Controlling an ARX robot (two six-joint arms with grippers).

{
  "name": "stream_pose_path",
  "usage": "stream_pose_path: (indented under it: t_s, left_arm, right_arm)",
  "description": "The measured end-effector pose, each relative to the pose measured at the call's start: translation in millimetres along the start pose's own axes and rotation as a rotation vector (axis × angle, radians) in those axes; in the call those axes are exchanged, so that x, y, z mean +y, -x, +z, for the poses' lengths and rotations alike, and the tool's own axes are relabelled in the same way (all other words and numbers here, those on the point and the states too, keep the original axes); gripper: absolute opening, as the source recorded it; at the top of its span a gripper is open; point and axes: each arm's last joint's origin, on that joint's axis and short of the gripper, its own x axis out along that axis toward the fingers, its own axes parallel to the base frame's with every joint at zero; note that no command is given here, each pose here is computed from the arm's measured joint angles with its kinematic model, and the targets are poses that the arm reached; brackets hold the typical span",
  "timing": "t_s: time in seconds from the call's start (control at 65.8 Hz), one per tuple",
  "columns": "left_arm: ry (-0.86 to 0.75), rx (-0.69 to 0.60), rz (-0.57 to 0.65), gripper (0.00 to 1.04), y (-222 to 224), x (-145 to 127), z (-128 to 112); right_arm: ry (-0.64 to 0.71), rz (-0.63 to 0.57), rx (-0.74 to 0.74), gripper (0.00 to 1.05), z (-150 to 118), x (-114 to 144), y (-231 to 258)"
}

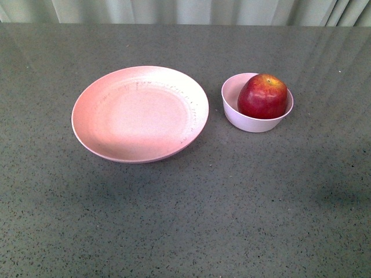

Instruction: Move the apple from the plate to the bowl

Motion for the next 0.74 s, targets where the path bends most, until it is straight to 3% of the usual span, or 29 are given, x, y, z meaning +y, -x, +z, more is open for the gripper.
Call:
stream_pose_path:
  t_s: [0.046, 0.334, 0.744]
  left_arm:
    - [0.0, 0.0, 0.0, 0.45, 0.0, 0.0, 0.0]
    - [0.0, 0.0, 0.0, 0.96, 0.0, 0.0, 0.0]
    - [-0.002, 0.0, 0.0, 0.96, 0.0, 0.0, 0.0]
  right_arm:
    - [0.0, 0.0, 0.0, 0.96, 0.0, 0.0, 0.0]
    - [0.0, 0.0, 0.0, 0.96, 0.0, 0.0, 0.0]
    - [0.0, 0.0, 0.0, 0.96, 0.0, 0.0, 0.0]
